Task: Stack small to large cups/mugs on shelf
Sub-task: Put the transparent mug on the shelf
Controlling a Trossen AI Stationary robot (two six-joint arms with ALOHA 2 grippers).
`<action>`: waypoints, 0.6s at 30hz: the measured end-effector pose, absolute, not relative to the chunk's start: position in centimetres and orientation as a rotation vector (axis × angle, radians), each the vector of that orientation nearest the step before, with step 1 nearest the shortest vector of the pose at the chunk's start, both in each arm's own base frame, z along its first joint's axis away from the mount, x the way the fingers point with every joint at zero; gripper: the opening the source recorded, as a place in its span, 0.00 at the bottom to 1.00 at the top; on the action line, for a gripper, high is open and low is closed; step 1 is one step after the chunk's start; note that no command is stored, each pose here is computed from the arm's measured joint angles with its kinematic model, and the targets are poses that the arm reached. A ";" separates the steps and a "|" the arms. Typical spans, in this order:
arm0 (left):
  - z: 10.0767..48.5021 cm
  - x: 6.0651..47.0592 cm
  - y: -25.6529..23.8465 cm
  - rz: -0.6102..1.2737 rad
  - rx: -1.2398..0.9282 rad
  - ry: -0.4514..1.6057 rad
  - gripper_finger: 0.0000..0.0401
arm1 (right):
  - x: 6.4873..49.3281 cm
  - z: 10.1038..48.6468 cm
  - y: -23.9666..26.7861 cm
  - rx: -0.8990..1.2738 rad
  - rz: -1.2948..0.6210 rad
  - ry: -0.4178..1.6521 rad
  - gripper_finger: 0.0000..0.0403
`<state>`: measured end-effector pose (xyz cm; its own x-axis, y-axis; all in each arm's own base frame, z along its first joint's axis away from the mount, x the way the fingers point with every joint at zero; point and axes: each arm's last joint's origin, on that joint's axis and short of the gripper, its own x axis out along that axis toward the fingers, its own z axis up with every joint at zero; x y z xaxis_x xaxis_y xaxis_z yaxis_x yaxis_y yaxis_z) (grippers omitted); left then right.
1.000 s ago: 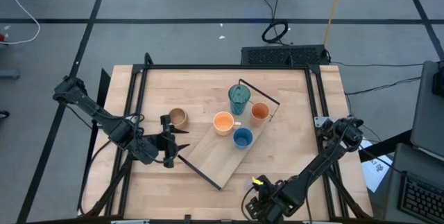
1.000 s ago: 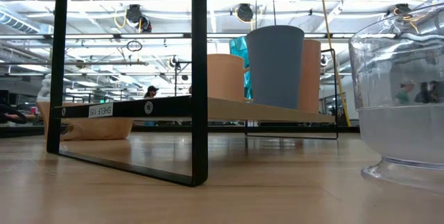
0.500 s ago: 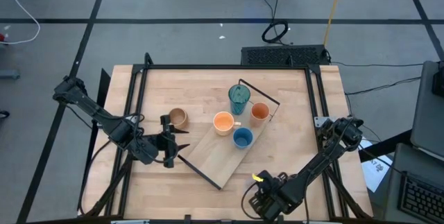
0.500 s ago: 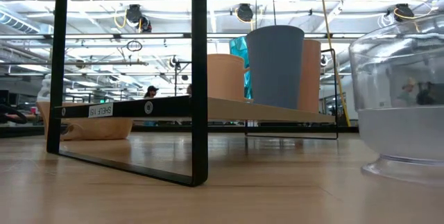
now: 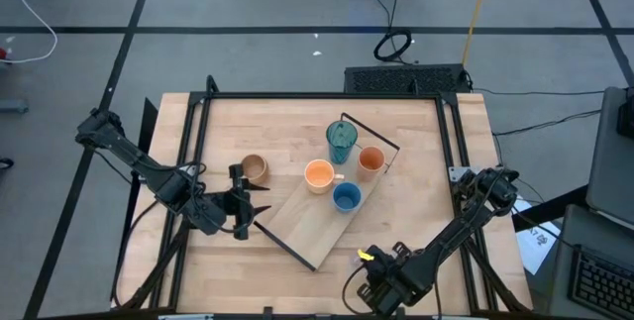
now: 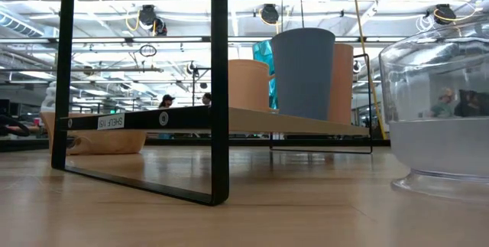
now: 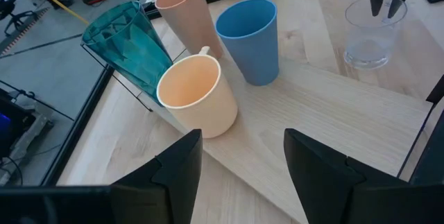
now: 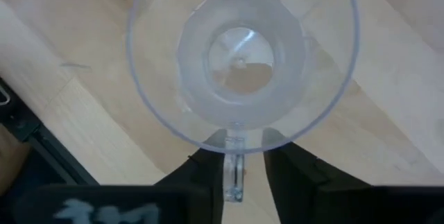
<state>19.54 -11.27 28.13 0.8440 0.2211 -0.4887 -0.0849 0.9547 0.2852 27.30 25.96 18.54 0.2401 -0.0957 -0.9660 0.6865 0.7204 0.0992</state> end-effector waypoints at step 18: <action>28.1 19.5 -11.3 0.161 0.284 0.544 0.52 | 28.0 18.9 26.6 0.531 -0.422 1.173 0.03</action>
